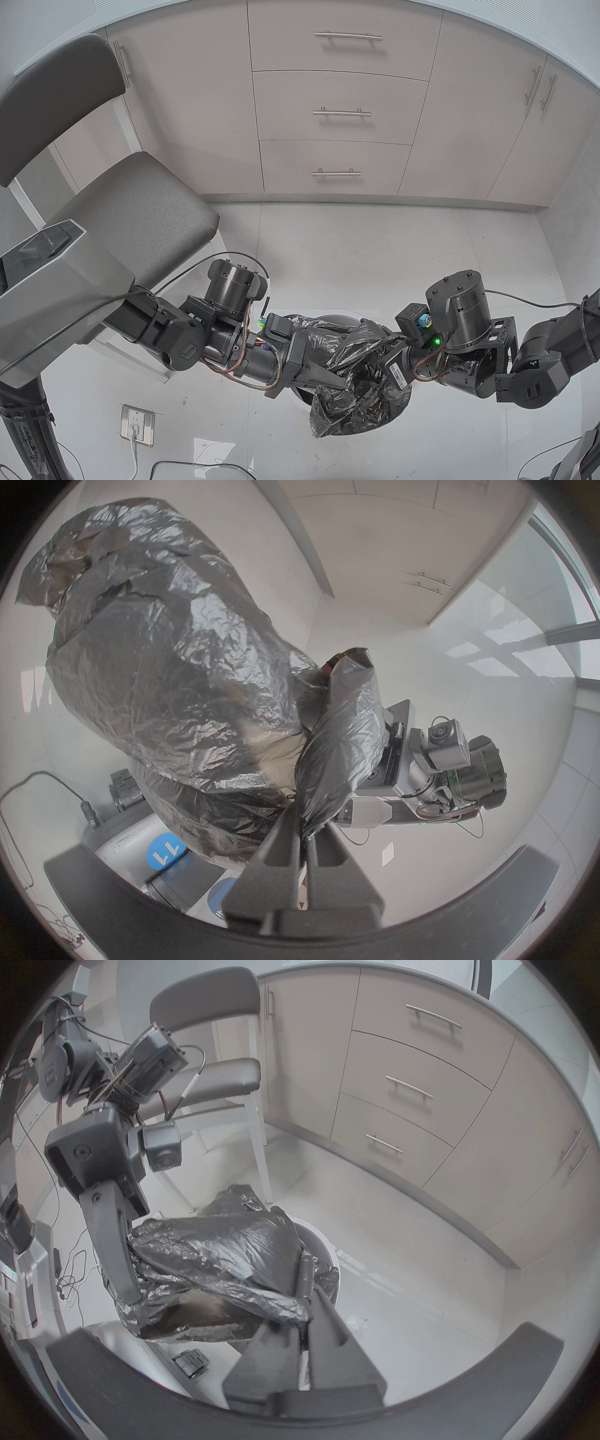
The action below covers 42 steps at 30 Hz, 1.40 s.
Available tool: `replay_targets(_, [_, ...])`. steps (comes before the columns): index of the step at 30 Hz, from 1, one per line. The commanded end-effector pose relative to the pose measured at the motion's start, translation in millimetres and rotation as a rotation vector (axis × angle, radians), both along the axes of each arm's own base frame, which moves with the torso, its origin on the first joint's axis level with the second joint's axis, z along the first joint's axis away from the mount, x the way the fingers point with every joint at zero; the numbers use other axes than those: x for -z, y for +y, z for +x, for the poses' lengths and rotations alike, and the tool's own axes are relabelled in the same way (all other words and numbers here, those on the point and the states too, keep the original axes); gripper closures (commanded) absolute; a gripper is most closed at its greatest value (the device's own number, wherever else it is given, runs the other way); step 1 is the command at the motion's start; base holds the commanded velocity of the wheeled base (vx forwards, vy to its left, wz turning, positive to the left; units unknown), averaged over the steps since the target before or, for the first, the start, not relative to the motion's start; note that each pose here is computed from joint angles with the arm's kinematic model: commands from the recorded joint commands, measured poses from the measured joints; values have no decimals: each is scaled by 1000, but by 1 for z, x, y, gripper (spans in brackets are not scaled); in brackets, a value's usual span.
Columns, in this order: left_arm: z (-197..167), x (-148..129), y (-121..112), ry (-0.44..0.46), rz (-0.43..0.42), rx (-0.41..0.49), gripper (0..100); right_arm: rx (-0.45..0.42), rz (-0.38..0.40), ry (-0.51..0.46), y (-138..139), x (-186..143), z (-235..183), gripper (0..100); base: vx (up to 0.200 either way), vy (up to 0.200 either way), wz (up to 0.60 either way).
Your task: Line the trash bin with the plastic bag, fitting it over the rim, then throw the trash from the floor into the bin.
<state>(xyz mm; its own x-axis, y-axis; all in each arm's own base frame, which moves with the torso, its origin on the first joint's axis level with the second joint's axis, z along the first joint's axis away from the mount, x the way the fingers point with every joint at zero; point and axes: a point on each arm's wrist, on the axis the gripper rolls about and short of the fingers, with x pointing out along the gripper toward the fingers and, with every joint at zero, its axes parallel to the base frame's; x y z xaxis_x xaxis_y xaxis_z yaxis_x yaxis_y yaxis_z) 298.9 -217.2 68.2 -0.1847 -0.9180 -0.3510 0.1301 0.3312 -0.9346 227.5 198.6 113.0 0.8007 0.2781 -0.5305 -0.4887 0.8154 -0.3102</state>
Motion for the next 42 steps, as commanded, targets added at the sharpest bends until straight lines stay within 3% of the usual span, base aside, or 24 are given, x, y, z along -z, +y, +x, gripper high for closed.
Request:
replay_targets(1, [1,-1,-1,2,-2,-5,100,-2,12,-15,0,-3,0,100,0,0,0])
replay_targets(6, [0,-3,1,0,-3,-6,100,-7,16,-17,2,-3,-1,100,0,0,0])
replay_targets(7, [0,-3,0,-2,-4,-4,0,-7,16,-17,2,-3,-1,100,0,0,0])
replay_targets(19, [-3,-10,3,-16,-12,-6,0,-7,26,-24,2,-6,-2,100,0,0,0])
replay_targets(22, [0,-21,17,-42,-18,-52,0,-3,34,-32,0,-9,-2,100,0,0,0])
replay_targets(28, [15,-32,39,-160,51,-228,0,-9,39,-34,1,-10,-3,100,0,0,0])
replay_targets(33, [30,-26,58,-240,62,-267,0,-7,53,-48,1,-10,-2,100,0,0,0])
replay_targets(34, [32,-23,60,-244,67,-267,100,-5,59,-54,2,-10,-1,100,0,0,0])
replay_targets(38, [40,-19,60,-270,79,-282,100,0,82,-70,3,-10,0,100,0,0,0])
replay_targets(42, [55,-16,52,-368,162,-363,100,1,85,-67,3,-8,0,100,0,0,0])
